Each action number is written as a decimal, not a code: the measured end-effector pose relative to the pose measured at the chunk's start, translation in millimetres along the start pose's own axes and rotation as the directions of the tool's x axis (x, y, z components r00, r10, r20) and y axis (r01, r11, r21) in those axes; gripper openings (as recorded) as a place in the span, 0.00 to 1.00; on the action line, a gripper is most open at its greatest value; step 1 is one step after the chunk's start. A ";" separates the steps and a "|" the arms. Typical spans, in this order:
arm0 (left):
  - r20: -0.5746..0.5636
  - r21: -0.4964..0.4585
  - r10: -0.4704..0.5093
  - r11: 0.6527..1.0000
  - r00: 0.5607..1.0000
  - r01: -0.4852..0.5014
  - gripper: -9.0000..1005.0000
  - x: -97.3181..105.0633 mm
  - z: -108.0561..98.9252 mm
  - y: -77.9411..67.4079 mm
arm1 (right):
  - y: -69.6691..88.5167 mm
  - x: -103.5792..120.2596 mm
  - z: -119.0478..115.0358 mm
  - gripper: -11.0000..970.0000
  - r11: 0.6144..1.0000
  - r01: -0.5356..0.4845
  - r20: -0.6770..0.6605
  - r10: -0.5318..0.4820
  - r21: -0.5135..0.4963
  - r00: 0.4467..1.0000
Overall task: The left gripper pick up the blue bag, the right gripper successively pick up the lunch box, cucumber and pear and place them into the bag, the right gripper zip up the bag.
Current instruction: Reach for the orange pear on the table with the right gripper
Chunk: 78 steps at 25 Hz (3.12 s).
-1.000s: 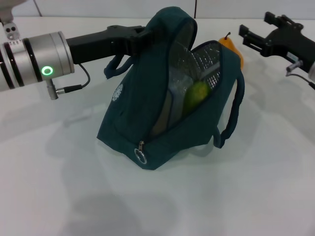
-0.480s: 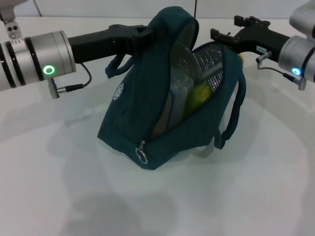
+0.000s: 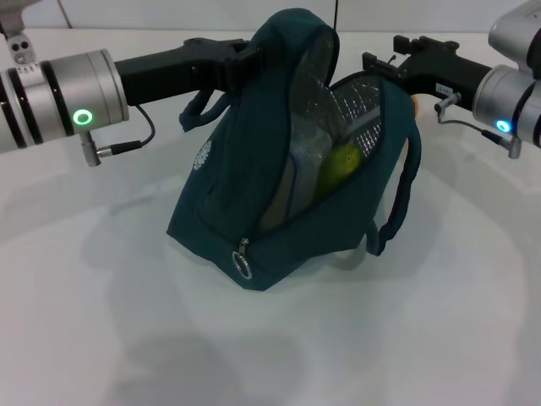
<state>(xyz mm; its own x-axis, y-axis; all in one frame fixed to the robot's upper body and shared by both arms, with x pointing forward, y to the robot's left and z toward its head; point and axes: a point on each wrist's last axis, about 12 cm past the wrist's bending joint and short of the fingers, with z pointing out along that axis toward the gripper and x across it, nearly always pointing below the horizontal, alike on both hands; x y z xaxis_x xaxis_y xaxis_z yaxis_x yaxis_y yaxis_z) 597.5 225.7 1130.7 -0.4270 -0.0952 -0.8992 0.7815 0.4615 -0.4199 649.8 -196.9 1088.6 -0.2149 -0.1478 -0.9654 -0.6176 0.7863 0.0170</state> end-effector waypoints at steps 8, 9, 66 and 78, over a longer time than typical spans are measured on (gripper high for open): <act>0.001 -0.002 0.004 1.000 1.000 -0.004 0.05 -1.4 -0.1 0.4 | 0.6 3.1 -1.4 0.47 1.000 -0.001 -0.006 0.001 0.001 1.000; 0.001 -0.002 0.004 1.000 1.000 -0.004 0.05 -1.3 0.0 0.4 | 0.5 3.1 -1.4 0.47 1.000 0.001 -0.006 -0.001 0.001 1.000; 0.010 0.010 0.003 1.000 1.000 -0.003 0.05 0.4 8.8 -3.6 | -3.8 4.9 -6.0 0.19 0.999 0.037 0.004 -0.037 0.020 0.999; 0.015 0.010 0.001 1.000 1.000 -0.001 0.05 0.1 9.7 -3.8 | -3.2 2.2 -3.8 0.14 0.999 0.049 0.006 -0.049 0.018 0.999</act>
<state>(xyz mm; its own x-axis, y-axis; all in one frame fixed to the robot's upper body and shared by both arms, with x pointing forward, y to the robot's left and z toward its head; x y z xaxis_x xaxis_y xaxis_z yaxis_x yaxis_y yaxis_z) 598.8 215.4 1131.0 -0.4192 -0.1080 -0.9014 0.7865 0.4529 -0.4200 648.5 -202.1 1087.4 -0.1801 -0.1826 -0.9665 -0.6133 0.7890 -0.0348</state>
